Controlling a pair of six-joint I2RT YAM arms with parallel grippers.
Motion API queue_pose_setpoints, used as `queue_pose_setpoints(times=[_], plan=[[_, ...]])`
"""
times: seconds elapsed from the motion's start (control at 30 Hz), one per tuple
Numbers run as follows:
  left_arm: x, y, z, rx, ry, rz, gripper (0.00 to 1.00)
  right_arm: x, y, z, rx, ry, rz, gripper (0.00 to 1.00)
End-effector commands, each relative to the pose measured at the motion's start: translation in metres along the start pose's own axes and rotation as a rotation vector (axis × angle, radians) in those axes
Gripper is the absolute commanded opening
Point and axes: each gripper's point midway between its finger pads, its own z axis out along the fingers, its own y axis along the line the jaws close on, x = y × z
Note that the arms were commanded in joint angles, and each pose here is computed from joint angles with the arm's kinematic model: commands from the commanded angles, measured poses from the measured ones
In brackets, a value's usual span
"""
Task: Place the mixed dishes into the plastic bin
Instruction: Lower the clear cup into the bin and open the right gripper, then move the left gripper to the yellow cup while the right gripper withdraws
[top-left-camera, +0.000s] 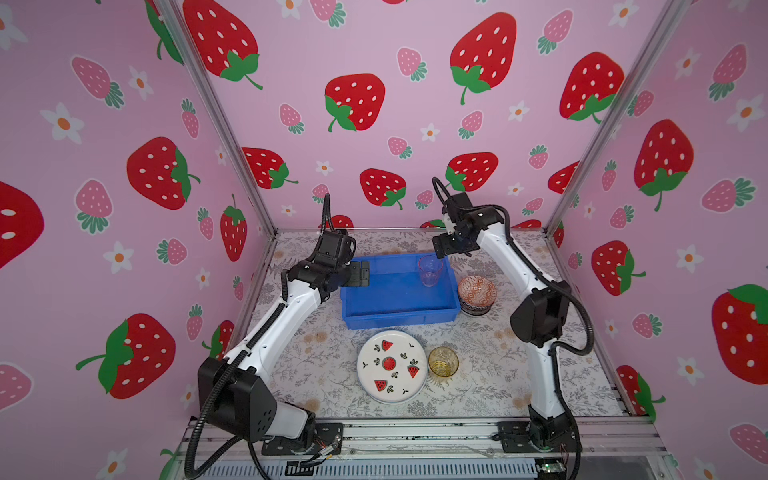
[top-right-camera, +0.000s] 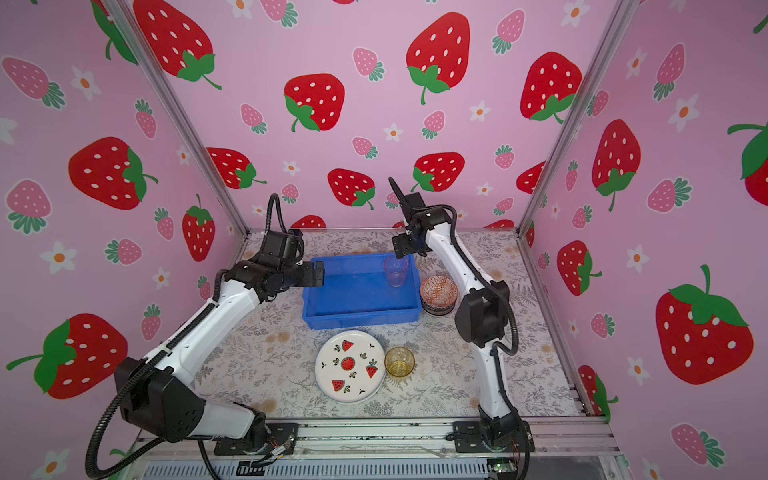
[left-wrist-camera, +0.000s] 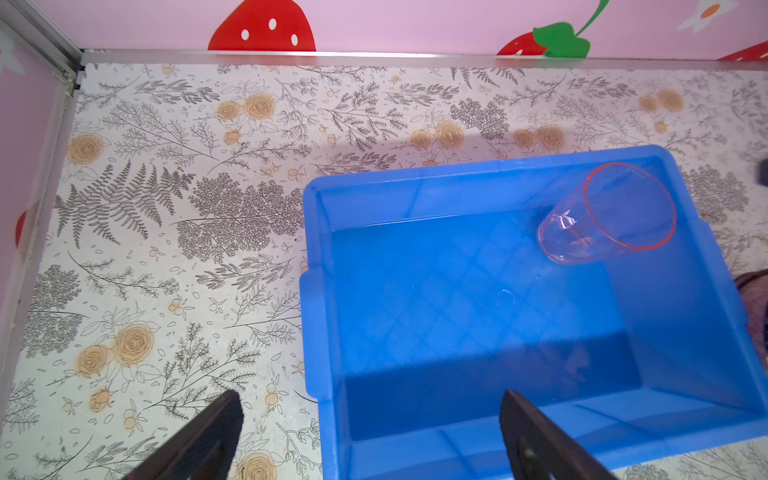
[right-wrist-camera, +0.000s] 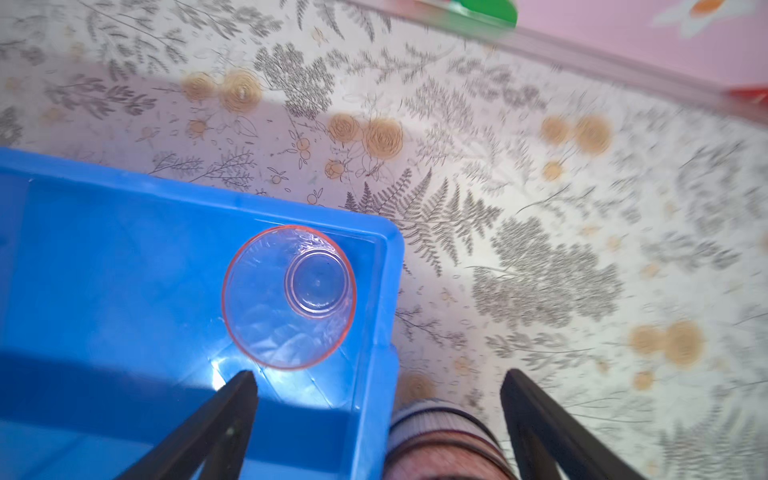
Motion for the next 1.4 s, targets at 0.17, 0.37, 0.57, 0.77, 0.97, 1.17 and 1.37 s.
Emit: queue_pose_setpoints(times=[0.17,0.37,0.57,0.77,0.97,1.17,1.37], plan=[[0.022,-0.029,-0.018,0.051,0.169,-0.117,0.99,0.029,-0.028,-0.048,0.013,-0.016,0.053,0.99],[0.074,-0.096,-0.045,0.127,0.326,-0.069,0.99,0.06,-0.063,-0.048,-0.009,-0.054,0.154,0.99],[0.122,-0.152,-0.059,0.161,0.402,-0.009,0.98,0.092,-0.095,-0.048,0.012,-0.049,0.214,0.99],[0.174,-0.196,-0.051,0.162,0.514,0.115,0.96,0.117,-0.116,-0.052,0.034,-0.052,0.258,0.99],[0.204,-0.224,-0.034,0.152,0.572,0.194,0.88,0.129,-0.128,-0.054,0.042,-0.045,0.274,0.99],[0.218,-0.236,-0.025,0.163,0.6,0.213,0.78,0.135,-0.131,-0.05,0.048,-0.031,0.271,0.99],[0.225,-0.232,-0.02,0.142,0.609,0.222,0.65,0.138,-0.133,-0.045,0.055,-0.02,0.272,0.99]])
